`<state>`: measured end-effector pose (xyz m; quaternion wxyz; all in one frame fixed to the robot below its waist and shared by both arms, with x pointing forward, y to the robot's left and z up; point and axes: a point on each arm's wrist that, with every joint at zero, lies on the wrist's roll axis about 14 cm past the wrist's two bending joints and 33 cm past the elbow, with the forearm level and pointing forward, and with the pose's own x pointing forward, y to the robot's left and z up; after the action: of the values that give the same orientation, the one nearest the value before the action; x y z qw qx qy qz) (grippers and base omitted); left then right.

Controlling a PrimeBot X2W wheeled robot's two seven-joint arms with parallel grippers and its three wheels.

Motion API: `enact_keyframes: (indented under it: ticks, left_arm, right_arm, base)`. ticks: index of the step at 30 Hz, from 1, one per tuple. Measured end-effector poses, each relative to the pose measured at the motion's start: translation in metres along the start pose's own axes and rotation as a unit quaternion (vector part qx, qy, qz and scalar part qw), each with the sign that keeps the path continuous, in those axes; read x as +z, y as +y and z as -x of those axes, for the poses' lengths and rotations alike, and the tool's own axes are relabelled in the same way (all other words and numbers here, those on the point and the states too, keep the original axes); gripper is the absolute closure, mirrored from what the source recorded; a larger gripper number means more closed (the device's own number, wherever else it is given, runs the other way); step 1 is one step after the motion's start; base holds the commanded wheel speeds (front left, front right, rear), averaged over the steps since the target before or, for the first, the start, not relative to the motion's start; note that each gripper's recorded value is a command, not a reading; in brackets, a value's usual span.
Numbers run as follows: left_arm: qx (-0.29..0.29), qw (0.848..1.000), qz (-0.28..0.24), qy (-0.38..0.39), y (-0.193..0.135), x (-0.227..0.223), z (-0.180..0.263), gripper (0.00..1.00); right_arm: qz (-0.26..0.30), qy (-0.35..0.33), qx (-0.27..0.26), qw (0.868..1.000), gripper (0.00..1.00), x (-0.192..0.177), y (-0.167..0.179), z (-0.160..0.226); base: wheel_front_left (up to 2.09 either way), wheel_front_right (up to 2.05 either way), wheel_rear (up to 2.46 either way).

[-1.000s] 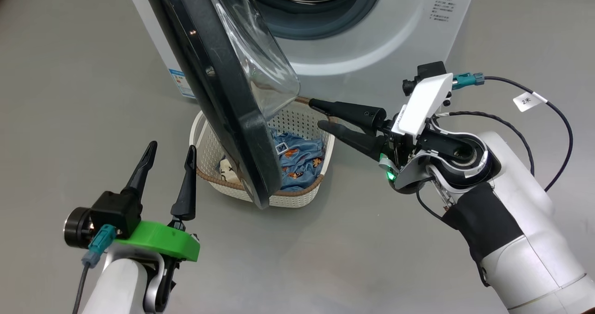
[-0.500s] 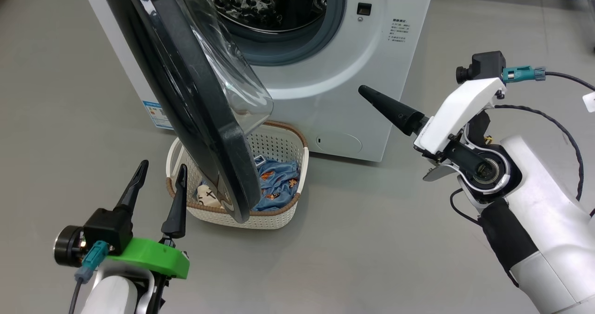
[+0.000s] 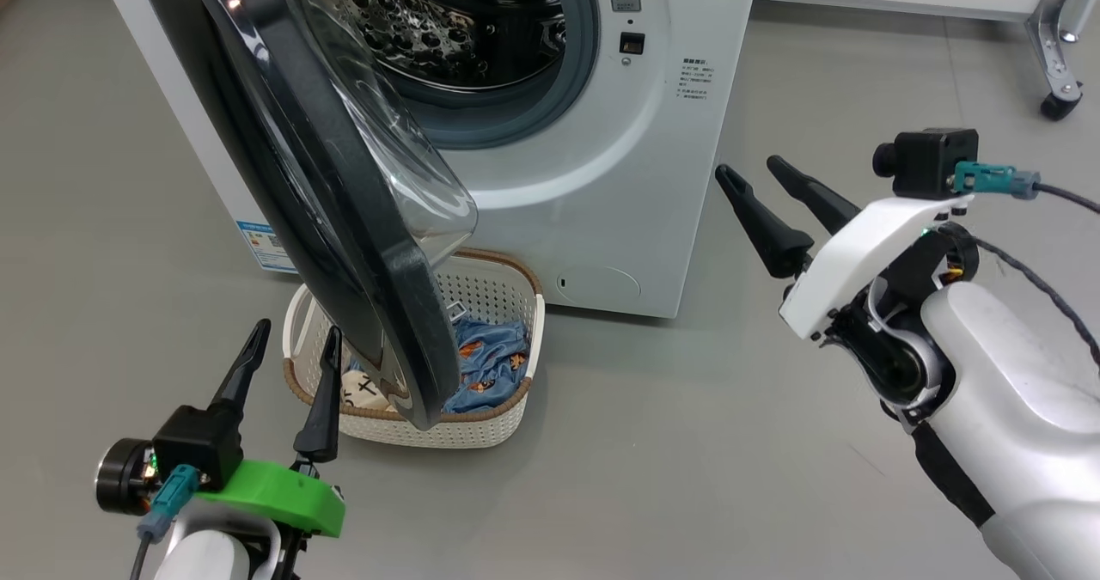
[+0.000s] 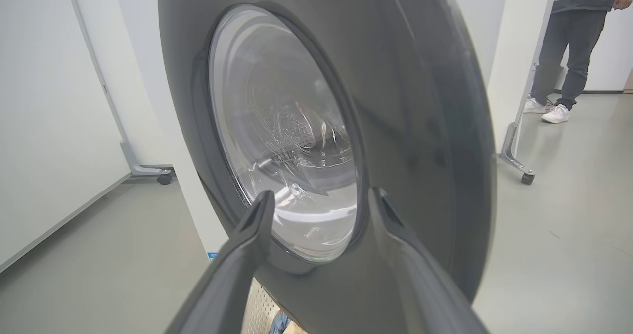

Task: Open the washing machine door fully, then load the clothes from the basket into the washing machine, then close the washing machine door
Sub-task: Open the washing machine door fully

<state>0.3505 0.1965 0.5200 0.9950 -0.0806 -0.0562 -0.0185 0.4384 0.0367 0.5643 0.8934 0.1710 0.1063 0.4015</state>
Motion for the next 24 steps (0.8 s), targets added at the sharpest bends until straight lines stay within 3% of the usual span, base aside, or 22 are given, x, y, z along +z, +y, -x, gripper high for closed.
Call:
enact_keyframes:
  ticks: [10,14,24]
  left_arm:
    - [-0.003,1.000,0.002,0.004,-0.002,-0.003,0.006,0.00]
    - [0.000,1.000,0.002,0.003,0.000,-0.003,0.005,0.00]
    - [-0.012,1.000,0.005,0.007,-0.006,-0.006,0.001,0.00]
  right_arm:
    - [0.078,-0.036,-0.053,0.995,0.00,-0.014,-0.025,0.030]
    - [0.118,-0.042,-0.086,0.988,0.00,-0.021,-0.040,0.047]
    - [0.153,-0.070,-0.177,0.970,0.00,-0.021,-0.075,0.089]
  base:
    - [0.00,0.00,0.00]
    - [0.00,0.00,0.00]
    - [0.00,0.00,0.00]
